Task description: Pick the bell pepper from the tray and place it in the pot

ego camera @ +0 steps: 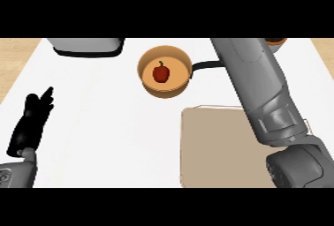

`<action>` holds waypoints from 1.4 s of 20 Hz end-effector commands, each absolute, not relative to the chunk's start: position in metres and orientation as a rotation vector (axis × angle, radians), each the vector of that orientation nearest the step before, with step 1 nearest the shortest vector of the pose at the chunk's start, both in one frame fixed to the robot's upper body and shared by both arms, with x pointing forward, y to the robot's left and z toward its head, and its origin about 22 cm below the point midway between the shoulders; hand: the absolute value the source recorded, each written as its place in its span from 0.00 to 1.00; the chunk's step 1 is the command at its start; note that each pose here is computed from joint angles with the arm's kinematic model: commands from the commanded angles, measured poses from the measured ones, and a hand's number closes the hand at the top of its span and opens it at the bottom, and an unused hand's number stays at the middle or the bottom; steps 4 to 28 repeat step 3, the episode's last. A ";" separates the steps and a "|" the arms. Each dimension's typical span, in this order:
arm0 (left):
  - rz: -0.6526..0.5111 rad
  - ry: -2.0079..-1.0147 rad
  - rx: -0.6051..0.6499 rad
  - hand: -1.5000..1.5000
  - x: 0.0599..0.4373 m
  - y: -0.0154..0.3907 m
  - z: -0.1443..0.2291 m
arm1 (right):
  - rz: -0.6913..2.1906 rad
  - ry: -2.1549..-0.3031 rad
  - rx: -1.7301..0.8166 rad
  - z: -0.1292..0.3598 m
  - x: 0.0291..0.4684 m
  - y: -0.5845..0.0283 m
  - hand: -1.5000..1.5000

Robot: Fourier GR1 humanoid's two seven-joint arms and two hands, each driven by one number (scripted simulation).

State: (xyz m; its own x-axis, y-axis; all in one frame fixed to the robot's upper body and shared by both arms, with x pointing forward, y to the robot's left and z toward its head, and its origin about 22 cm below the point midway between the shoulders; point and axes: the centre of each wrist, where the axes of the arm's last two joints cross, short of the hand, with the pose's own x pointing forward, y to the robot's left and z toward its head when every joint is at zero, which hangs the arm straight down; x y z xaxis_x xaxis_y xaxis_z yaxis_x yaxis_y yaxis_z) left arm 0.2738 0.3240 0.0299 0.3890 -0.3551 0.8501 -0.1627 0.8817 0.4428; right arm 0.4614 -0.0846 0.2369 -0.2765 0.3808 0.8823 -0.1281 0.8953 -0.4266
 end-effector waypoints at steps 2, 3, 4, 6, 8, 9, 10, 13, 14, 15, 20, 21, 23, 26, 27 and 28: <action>-0.134 -1.153 0.516 0.50 0.261 0.326 0.033 | 0.265 -1.827 -0.219 0.234 0.470 -0.125 0.00; -0.121 -1.186 0.513 0.50 0.271 0.322 0.032 | 0.250 -1.817 -0.220 0.238 0.477 -0.166 0.00; -0.121 -1.186 0.513 0.50 0.271 0.322 0.032 | 0.250 -1.817 -0.220 0.238 0.477 -0.166 0.00; -0.121 -1.186 0.513 0.50 0.271 0.322 0.032 | 0.250 -1.817 -0.220 0.238 0.477 -0.166 0.00; -0.121 -1.186 0.513 0.50 0.271 0.322 0.032 | 0.250 -1.817 -0.220 0.238 0.477 -0.166 0.00; -0.121 -1.186 0.513 0.50 0.271 0.322 0.032 | 0.250 -1.817 -0.220 0.238 0.477 -0.166 0.00; -0.121 -1.186 0.513 0.50 0.271 0.322 0.032 | 0.250 -1.817 -0.220 0.238 0.477 -0.166 0.00; -0.121 -1.186 0.513 0.50 0.271 0.322 0.032 | 0.250 -1.817 -0.220 0.238 0.477 -0.166 0.00; -0.121 -1.186 0.513 0.50 0.271 0.322 0.032 | 0.250 -1.817 -0.220 0.238 0.477 -0.166 0.00; -0.121 -1.186 0.513 0.50 0.271 0.322 0.032 | 0.250 -1.817 -0.220 0.238 0.477 -0.166 0.00; -0.121 -1.186 0.513 0.50 0.271 0.322 0.032 | 0.250 -1.817 -0.220 0.238 0.477 -0.166 0.00; -0.121 -1.186 0.513 0.50 0.271 0.322 0.032 | 0.250 -1.817 -0.220 0.238 0.477 -0.166 0.00; -0.121 -1.186 0.513 0.50 0.271 0.322 0.032 | 0.250 -1.817 -0.220 0.238 0.477 -0.166 0.00; -0.121 -1.186 0.513 0.50 0.271 0.322 0.032 | 0.250 -1.817 -0.220 0.238 0.477 -0.166 0.00; -0.121 -1.186 0.513 0.50 0.271 0.322 0.032 | 0.250 -1.817 -0.220 0.238 0.477 -0.166 0.00; -0.121 -1.186 0.513 0.50 0.271 0.322 0.032 | 0.250 -1.817 -0.220 0.238 0.477 -0.166 0.00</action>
